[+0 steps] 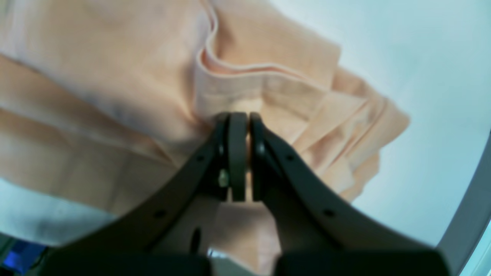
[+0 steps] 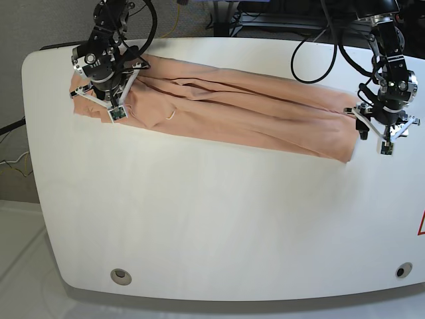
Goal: Fold the T-shirt properly
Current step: 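Pull the strip taut between both grippers, straightening it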
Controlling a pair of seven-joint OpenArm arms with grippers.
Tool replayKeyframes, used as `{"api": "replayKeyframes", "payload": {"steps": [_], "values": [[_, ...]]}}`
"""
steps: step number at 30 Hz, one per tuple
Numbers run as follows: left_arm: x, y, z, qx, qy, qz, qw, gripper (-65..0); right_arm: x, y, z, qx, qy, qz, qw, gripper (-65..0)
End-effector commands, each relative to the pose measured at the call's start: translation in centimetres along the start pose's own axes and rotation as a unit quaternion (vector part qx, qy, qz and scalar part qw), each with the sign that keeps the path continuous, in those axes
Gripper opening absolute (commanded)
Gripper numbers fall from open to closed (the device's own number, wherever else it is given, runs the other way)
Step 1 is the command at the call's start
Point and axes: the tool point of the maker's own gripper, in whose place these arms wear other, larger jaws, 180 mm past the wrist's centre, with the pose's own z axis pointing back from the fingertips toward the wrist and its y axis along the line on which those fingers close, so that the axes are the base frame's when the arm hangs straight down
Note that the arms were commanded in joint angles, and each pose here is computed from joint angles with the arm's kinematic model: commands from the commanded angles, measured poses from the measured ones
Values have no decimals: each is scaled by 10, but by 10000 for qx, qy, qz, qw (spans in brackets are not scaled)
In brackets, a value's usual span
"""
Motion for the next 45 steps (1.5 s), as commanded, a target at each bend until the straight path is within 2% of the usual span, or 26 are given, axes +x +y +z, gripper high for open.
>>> {"api": "replayKeyframes", "payload": {"steps": [1, 7, 13, 25, 36, 40, 45], "values": [[13, 16, 5, 202, -234, -8, 9995, -343, 4, -3, 3, -50, -99, 13, 9999, -627], [9, 34, 9, 437, -200, 80, 9988, -343, -9, 9, -13, 213, 140, -39, 9997, -627], [2, 47, 11, 767, -29, -154, 9969, -341, -9, 15, -28, 384, 248, -92, 9989, -627], [-2, 46, 9, 780, 38, -176, 9968, -340, 21, 9, -42, 439, -84, -142, 9989, -627], [-31, 31, -6, 546, 414, 79, 9976, -340, 43, -1, -50, 420, -206, -140, 9988, -627], [-39, 13, -11, 67, 515, -126, 9986, -340, 45, -3, -49, 394, -236, -134, 9989, -627], [-30, 7, -9, -340, 338, -307, 9984, -340, 46, -4, -50, 393, -237, -132, 9989, -627]]}}
